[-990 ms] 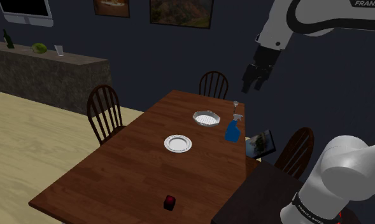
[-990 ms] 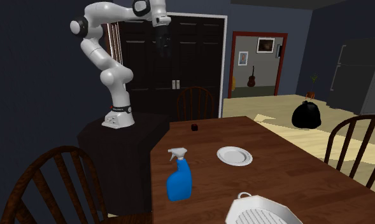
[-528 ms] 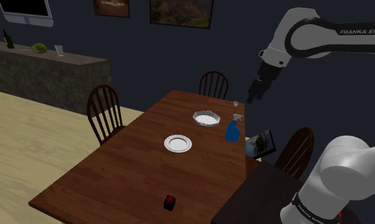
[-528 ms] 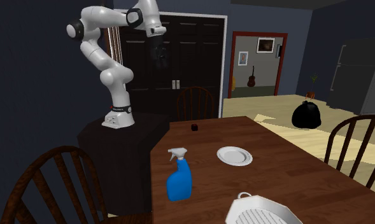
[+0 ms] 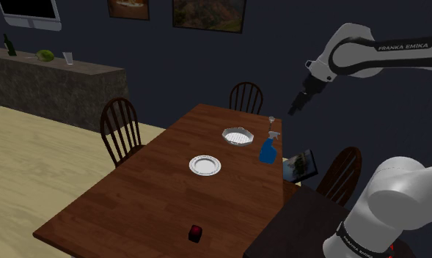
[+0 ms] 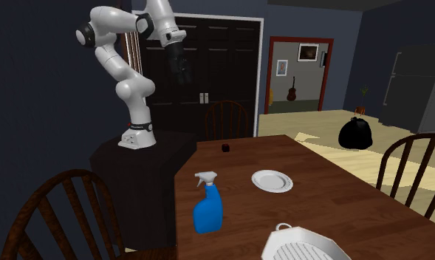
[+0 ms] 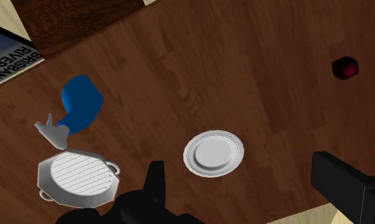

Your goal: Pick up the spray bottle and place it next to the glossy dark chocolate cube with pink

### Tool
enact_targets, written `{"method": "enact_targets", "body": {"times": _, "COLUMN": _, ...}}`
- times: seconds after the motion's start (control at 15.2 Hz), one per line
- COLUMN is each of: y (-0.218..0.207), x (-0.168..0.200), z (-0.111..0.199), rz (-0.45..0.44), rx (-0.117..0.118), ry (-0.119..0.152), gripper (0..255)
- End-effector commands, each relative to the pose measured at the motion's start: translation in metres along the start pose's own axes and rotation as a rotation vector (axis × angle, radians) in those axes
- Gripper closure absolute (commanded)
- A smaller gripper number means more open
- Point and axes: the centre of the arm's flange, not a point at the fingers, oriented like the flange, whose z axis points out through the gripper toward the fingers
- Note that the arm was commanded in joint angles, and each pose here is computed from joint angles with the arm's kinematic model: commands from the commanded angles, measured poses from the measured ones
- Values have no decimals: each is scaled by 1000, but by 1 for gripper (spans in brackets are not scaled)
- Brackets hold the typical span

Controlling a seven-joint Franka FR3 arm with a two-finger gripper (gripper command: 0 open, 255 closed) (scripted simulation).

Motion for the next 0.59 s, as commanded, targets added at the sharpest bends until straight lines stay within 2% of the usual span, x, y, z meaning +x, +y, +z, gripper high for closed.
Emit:
{"method": "enact_targets", "body": {"times": 0.0, "y": 5, "x": -28, "z": 68, "rz": -25, "rx": 53, "ry": -69, "gripper": 0}}
{"method": "enact_targets", "body": {"times": 0.53, "y": 85, "x": -42, "z": 140, "rz": -112, "rx": 77, "ry": -15, "gripper": 0}}
